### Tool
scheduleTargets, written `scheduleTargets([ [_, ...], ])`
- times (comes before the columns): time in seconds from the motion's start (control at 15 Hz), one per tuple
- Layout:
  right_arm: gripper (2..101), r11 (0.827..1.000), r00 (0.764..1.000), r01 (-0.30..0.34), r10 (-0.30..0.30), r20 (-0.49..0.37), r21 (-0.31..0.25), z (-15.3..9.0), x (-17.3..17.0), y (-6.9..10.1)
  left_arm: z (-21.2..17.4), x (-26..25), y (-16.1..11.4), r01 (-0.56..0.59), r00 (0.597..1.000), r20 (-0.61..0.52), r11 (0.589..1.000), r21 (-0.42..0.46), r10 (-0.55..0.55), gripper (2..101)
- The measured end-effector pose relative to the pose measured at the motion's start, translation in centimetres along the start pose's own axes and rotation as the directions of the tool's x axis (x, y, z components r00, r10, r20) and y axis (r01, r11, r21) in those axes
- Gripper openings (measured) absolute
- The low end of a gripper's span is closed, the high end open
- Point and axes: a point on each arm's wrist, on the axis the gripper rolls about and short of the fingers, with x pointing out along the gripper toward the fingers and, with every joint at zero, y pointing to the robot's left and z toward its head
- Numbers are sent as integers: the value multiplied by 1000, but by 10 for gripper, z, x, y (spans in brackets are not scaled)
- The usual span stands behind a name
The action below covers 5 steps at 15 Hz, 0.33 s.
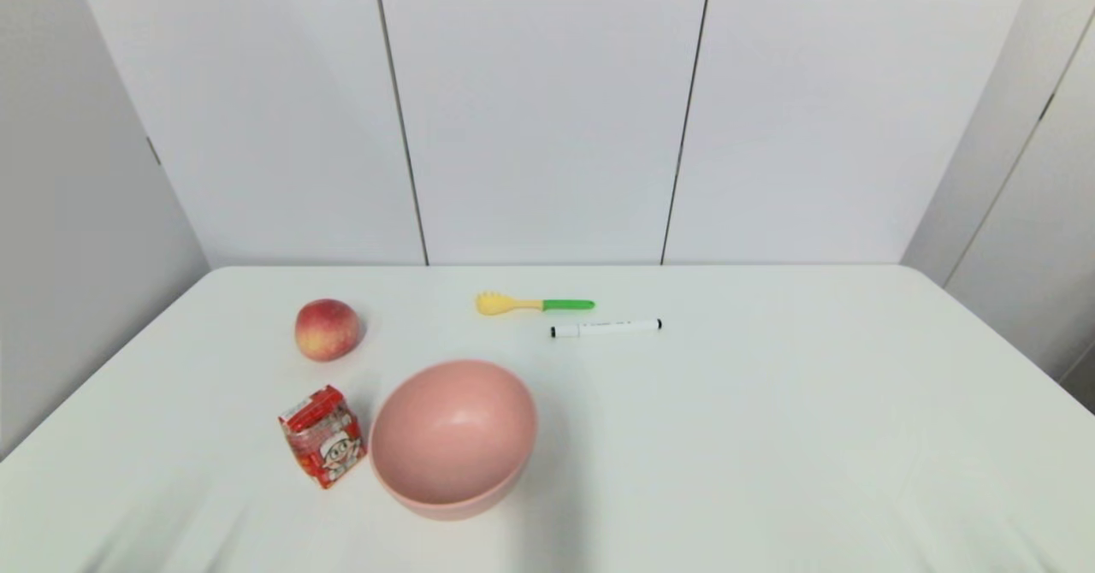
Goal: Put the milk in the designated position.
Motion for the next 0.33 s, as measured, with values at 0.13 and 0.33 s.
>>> scheduleTargets([
  [0.13, 980, 1000, 1000, 0, 0, 0, 6, 0, 0, 0, 0, 0, 0, 0, 1000, 0, 1000, 0, 0, 978],
  [0.33, 980, 1000, 1000, 0, 0, 0, 7, 0, 0, 0, 0, 0, 0, 0, 1000, 0, 1000, 0, 0, 978],
])
